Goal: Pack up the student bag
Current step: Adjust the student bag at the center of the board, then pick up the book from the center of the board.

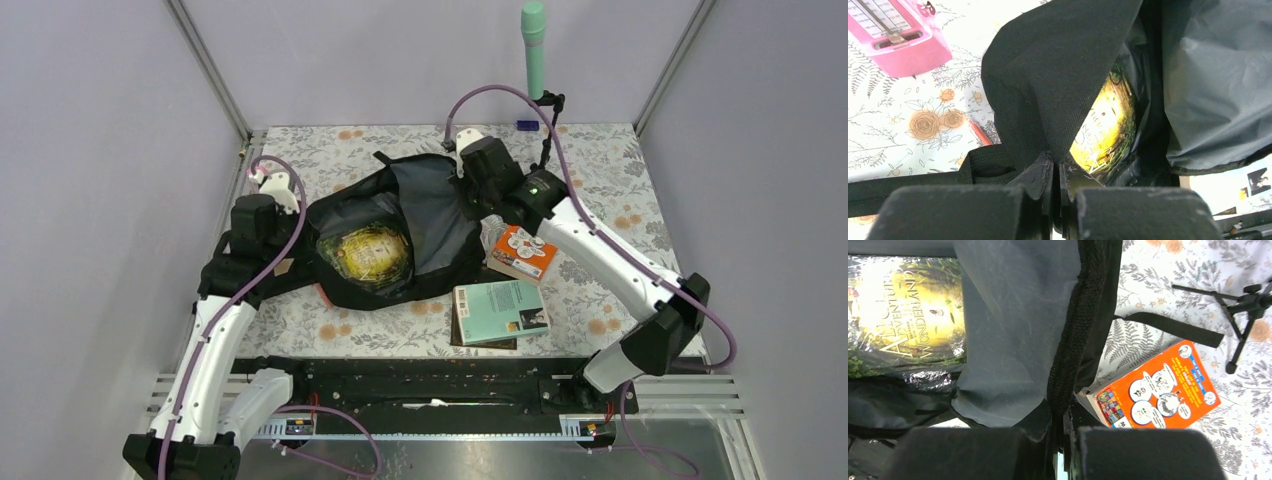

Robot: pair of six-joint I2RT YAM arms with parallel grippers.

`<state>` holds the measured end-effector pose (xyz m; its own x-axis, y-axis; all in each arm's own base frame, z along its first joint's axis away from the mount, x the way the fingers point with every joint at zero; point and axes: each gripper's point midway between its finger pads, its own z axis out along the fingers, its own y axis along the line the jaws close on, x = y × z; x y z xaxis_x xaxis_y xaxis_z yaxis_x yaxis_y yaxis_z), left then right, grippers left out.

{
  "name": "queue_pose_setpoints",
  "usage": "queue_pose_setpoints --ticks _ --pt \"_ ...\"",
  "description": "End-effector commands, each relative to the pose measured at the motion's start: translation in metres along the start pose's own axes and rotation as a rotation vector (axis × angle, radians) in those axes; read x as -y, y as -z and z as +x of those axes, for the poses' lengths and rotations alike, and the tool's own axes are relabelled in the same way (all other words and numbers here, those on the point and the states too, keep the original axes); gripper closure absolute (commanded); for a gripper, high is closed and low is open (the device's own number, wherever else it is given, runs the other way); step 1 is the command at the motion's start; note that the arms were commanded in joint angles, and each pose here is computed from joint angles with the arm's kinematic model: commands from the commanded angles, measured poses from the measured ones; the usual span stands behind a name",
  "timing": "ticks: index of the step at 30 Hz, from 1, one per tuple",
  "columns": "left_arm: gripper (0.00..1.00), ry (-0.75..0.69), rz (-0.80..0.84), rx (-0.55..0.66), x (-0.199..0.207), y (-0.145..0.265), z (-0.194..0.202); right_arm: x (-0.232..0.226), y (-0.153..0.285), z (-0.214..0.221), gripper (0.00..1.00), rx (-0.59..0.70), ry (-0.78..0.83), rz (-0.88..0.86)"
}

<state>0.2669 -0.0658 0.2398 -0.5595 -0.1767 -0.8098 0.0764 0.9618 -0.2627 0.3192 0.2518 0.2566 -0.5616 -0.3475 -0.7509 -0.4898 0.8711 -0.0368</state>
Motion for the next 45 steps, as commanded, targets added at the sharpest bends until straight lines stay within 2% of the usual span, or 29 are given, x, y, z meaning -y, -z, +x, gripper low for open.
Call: queue_pose_setpoints --ticks 1,4,6,9,10,17,20,25,30,36,40,45 --pt "1.0 -0.078 0.099 0.171 0.016 0.008 -0.03 0.005 -0.022 0.002 1.0 0.006 -0.053 0.051" --pt "1.0 -0.093 0.126 0.211 0.018 0.008 -0.026 0.006 -0.035 0.013 0.9 -0.019 -0.067 0.07" --pt "1.0 -0.098 0.147 0.232 0.02 0.008 -0.023 0.006 -0.04 0.017 0.71 -0.013 -0.068 0.071" --pt "1.0 -0.101 0.154 0.248 0.02 0.009 -0.019 0.008 -0.043 0.02 0.37 -0.006 -0.059 0.078" --pt "1.0 -0.104 0.152 0.247 0.019 0.009 -0.017 0.009 -0.042 0.02 0.31 -0.001 -0.061 0.086" --pt "1.0 -0.087 0.09 0.239 0.007 0.008 -0.014 0.015 -0.011 0.028 0.02 0.068 -0.131 0.084" --pt "1.0 -0.08 0.085 0.232 0.007 0.007 -0.015 0.026 -0.001 0.036 0.0 0.103 -0.164 0.099" --pt "1.0 -0.094 0.16 0.237 0.02 0.011 -0.015 0.031 -0.018 0.055 0.0 0.05 -0.207 0.039" --pt "1.0 -0.112 0.22 0.266 0.03 0.019 -0.016 0.021 -0.051 0.059 0.15 -0.027 -0.222 0.002" --pt "1.0 -0.113 0.284 0.304 0.043 0.029 -0.024 0.025 -0.077 0.064 0.2 -0.09 -0.244 0.058" --pt "1.0 -0.075 0.233 0.323 0.036 0.03 -0.031 0.033 -0.072 0.07 0.18 -0.093 -0.258 0.102" --pt "1.0 -0.062 0.207 0.307 0.03 0.026 -0.026 0.047 -0.046 0.083 0.06 -0.059 -0.281 0.136"
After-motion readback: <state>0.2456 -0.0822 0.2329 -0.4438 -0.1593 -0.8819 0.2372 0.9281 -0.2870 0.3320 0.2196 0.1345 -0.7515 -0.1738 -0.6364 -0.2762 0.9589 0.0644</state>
